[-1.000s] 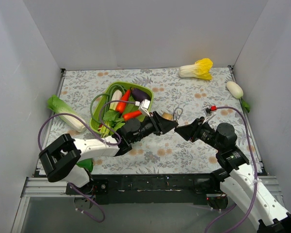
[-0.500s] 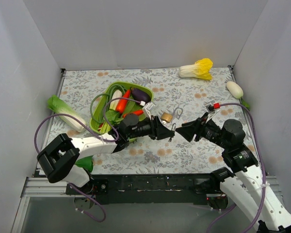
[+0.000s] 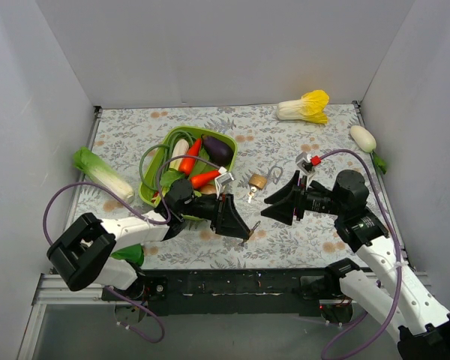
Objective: Unlock with the key
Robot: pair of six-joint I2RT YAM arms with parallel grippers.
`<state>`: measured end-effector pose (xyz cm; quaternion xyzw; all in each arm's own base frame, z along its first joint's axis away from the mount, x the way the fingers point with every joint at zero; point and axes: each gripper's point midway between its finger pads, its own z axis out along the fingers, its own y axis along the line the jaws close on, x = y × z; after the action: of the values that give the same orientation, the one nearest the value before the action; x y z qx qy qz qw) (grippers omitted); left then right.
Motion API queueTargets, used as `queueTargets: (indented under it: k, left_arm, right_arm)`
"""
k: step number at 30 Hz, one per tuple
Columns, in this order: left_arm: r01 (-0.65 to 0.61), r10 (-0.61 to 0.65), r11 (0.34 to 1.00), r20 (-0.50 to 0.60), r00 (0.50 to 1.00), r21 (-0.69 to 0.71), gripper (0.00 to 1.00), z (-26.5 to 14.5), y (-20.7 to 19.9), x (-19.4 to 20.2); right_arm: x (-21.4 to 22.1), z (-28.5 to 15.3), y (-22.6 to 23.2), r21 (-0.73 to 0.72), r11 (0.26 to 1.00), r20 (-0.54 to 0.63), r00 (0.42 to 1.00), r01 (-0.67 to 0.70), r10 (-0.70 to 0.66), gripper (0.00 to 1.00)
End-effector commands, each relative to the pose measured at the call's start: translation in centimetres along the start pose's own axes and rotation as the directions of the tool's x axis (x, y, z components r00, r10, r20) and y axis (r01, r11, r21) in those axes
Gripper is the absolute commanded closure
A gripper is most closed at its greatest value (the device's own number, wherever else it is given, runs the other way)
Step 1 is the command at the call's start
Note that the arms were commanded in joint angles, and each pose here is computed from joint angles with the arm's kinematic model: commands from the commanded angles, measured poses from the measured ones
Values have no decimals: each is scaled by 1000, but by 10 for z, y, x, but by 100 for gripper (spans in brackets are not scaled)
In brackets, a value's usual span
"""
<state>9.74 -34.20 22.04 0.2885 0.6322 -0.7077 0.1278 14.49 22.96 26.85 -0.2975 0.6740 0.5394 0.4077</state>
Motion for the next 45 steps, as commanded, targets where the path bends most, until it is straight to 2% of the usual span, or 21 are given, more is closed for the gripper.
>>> queueTargets:
  k: [1, 3, 19, 25, 29, 34, 38, 42, 44, 45]
  left_arm:
    - [-41, 54, 988, -87, 995, 150, 100, -7, -31, 11]
    - [-21, 36, 987, -92, 995, 158, 100, -8, -33, 11]
    - [-4, 14, 991, -77, 997, 131, 100, -6, -25, 10]
    - [-7, 14, 993, -62, 998, 114, 100, -4, -22, 7]
    - [-8, 14, 995, -58, 998, 97, 100, -4, -18, 8]
    - [-28, 31, 997, -40, 999, 68, 100, -4, -13, 7]
    - [-43, 44, 998, -25, 999, 37, 100, -4, -7, 4]
    - [-37, 37, 996, -4, 999, -79, 100, -3, 14, 2]
    - [-83, 87, 987, 26, 996, -141, 100, -3, 24, -8]
    - [-56, 62, 981, 27, 998, -187, 100, -5, 32, -6]
  right_arm:
    - [1, -3, 31, -179, 981, -1, 997, 79, -80, 36]
    - [0, -3, 35, -199, 976, 15, 996, 93, -92, 37]
    - [32, 9, 50, -287, 956, -85, 993, 58, -86, 36]
    - [41, 10, 56, -302, 952, -110, 990, 48, -85, 40]
    - [44, 11, 55, -298, 954, -120, 990, 37, -75, 56]
    - [45, 13, 52, -284, 959, -131, 989, 22, -62, 65]
    - [46, 15, 47, -261, 965, -146, 988, 4, -44, 80]
    - [50, 19, 35, -190, 981, -183, 983, -39, 3, 89]
    - [54, 20, 27, -144, 988, -206, 978, -58, 28, 93]
    - [56, 21, 24, -126, 990, -217, 975, -68, 39, 93]
